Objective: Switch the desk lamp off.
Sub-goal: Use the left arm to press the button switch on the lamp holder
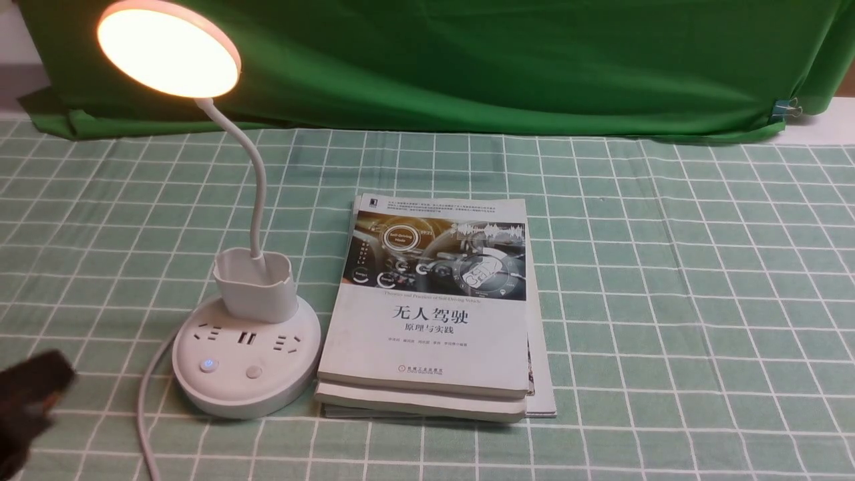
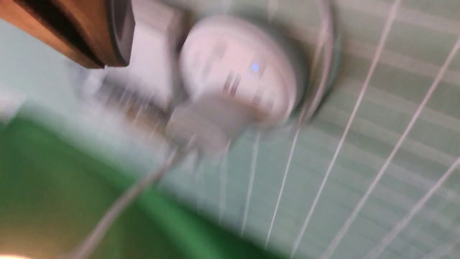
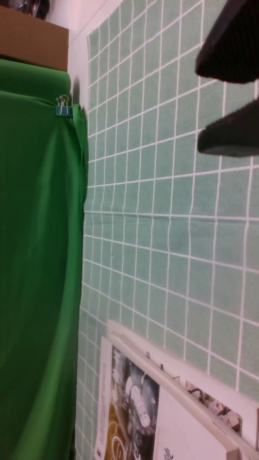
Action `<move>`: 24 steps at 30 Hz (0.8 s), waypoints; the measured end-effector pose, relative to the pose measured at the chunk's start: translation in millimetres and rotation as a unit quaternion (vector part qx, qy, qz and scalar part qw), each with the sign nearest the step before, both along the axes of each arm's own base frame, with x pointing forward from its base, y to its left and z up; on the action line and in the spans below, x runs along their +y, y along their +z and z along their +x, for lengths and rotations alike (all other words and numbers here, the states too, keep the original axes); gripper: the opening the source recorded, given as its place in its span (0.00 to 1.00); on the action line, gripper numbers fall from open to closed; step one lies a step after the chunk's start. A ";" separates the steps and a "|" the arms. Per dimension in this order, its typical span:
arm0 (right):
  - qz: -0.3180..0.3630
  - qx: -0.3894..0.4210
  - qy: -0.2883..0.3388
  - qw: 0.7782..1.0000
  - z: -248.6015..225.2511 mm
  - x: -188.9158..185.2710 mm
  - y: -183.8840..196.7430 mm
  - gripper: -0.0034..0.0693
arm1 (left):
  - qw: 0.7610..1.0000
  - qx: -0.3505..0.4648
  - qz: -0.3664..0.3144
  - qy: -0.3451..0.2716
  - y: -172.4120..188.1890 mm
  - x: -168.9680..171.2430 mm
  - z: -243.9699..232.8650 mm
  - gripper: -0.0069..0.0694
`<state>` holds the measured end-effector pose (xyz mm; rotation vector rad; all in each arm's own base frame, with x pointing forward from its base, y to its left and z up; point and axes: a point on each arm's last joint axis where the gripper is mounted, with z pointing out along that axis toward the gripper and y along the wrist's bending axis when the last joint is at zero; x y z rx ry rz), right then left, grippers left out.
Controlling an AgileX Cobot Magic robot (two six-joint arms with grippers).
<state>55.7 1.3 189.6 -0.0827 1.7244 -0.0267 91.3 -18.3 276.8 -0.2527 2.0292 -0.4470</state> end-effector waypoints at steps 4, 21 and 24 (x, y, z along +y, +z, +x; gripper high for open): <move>0.000 0.000 0.000 1.000 0.0 0.0 0.0 0.38 | 0.984 0.148 0.064 -0.076 -1.4 -2.1 36.3 0.09; 0.000 0.000 0.000 1.000 0.0 0.0 0.0 0.38 | 0.889 0.373 0.146 -0.223 -45.3 -58.9 137.8 0.09; 0.000 0.000 0.000 1.000 0.0 0.0 0.0 0.38 | 0.883 0.381 0.152 -0.228 -45.9 -65.3 149.3 0.09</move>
